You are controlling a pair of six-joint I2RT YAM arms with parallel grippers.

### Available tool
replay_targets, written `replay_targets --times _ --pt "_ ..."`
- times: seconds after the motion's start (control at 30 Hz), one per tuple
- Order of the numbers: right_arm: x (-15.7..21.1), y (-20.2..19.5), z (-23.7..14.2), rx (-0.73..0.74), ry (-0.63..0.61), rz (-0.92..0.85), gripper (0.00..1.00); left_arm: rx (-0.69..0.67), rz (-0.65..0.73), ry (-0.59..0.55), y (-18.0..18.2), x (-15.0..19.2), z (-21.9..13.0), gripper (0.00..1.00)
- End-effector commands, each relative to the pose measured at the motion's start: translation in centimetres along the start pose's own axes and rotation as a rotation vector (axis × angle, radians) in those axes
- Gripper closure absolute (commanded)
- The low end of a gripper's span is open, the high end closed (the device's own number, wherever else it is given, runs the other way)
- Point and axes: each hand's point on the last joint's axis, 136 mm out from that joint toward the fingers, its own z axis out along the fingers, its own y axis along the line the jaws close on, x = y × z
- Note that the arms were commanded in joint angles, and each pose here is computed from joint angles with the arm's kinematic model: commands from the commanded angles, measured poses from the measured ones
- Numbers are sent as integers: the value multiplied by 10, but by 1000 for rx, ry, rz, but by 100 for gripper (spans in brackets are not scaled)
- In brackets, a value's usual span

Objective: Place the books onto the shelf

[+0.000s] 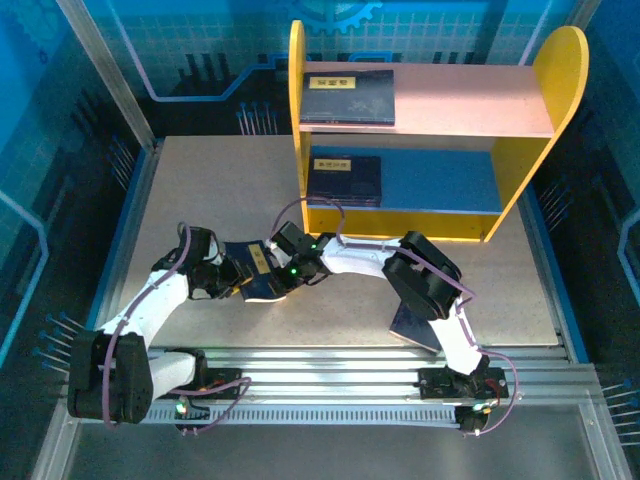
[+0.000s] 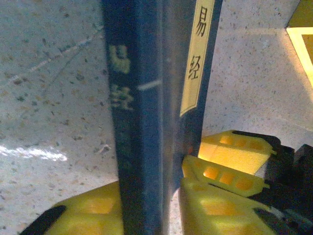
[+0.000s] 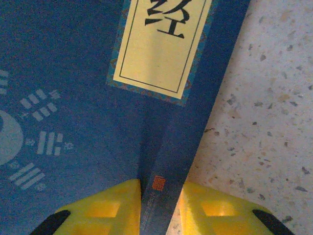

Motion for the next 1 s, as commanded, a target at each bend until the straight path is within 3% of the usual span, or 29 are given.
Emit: replay_targets --times 0.0,0.2,0.37,0.53,0.8,0.97 --pt "28 -2 6 5 86 -6 71 3 31 -18 -9 -8 -4 84" --pt "7 -1 -22 0 35 -19 69 0 61 -57 -21 -24 -11 99" --pt "-16 10 -64 -2 -51 -44 64 10 129 -116 -46 -42 -36 100" --pt "-38 26 -106 -133 -170 58 59 16 205 -296 -83 -71 -92 100" --pt "-69 63 -188 -436 -415 186 45 256 293 -629 -157 -77 -212 100" --pt "-92 95 -234 -626 -537 189 35 514 291 -814 -190 -61 -278 100"
